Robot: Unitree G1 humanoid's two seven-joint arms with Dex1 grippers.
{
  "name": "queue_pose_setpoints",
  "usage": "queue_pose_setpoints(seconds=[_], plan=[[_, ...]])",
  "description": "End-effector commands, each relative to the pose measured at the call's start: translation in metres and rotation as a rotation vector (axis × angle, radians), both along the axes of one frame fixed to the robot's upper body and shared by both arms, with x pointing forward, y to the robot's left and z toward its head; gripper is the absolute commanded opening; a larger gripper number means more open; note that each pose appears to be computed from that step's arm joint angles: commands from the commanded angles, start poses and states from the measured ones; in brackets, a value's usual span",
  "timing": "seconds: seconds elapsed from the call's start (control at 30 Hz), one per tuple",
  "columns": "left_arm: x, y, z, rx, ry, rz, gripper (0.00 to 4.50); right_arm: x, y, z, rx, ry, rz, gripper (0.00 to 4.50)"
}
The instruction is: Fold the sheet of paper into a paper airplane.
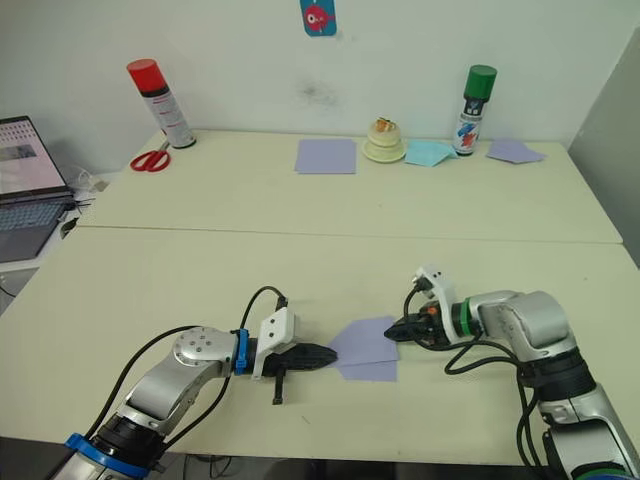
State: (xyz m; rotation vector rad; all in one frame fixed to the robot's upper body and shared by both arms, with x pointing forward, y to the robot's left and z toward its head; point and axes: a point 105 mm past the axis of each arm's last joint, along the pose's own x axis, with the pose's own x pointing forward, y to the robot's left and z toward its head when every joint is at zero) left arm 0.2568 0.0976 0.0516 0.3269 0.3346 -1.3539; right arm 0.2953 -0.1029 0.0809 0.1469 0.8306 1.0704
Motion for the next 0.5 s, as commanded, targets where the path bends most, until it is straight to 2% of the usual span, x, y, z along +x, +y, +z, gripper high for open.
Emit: queue_pose_setpoints(seconds=[0.03,0.23,0.5], plan=[[-0.007,0.005,-0.025,0.084,0.066,0.004,0.00,0.002,0.008,-0.002,0.036,0.022,0.014,1.98],[-0.008,0.007,-0.025,0.091,0.067,0.000,0.00,0.005,0.024,0.002,0.121,0.077,0.065,1.98],[-0.007,0.011,-0.025,0.101,0.063,0.007,0.00,0.009,0.039,-0.004,0.126,0.093,0.102,1.98]])
